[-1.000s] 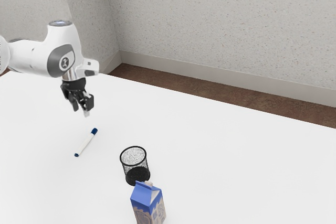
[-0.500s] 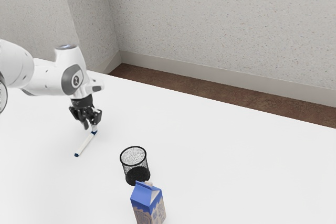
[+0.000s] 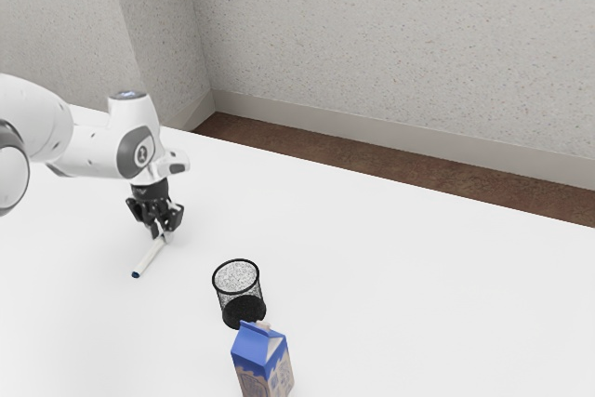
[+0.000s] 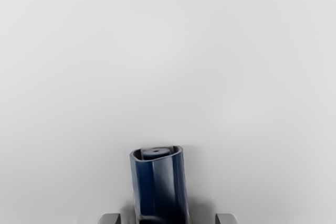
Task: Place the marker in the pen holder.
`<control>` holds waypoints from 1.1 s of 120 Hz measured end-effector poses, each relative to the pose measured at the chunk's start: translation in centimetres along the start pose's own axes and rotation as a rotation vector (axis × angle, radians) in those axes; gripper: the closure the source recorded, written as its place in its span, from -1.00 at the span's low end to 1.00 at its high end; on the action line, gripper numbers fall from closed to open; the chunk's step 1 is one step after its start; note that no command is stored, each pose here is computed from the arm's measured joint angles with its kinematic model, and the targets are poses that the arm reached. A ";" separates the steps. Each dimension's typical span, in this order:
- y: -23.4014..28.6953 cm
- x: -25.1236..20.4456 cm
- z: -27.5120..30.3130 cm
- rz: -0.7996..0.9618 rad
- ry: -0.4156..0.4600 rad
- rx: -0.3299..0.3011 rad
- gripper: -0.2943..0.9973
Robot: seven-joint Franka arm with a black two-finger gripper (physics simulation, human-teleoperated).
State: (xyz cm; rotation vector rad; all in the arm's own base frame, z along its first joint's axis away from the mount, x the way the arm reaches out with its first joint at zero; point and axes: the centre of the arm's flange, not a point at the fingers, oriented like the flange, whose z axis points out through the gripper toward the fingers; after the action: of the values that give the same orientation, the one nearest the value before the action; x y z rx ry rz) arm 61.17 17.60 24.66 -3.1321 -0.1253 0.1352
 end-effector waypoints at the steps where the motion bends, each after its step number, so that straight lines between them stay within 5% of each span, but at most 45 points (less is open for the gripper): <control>1: 0.0 0.0 0.0 0.000 0.000 0.000 0.25; 46: -0.4 0.1 0.0 -0.014 0.002 0.008 0.57; 60: 0.6 0.0 -5.0 -0.002 0.071 0.014 0.63; 91: 15.2 -3.1 -19.8 0.213 0.248 -0.019 0.67; 132: 23.8 -5.4 -18.9 0.330 0.186 -0.050 0.67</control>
State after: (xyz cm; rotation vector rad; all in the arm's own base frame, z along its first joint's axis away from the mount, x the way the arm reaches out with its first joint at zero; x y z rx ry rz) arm 59.35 -6.58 43.78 -3.1654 0.3953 -0.1626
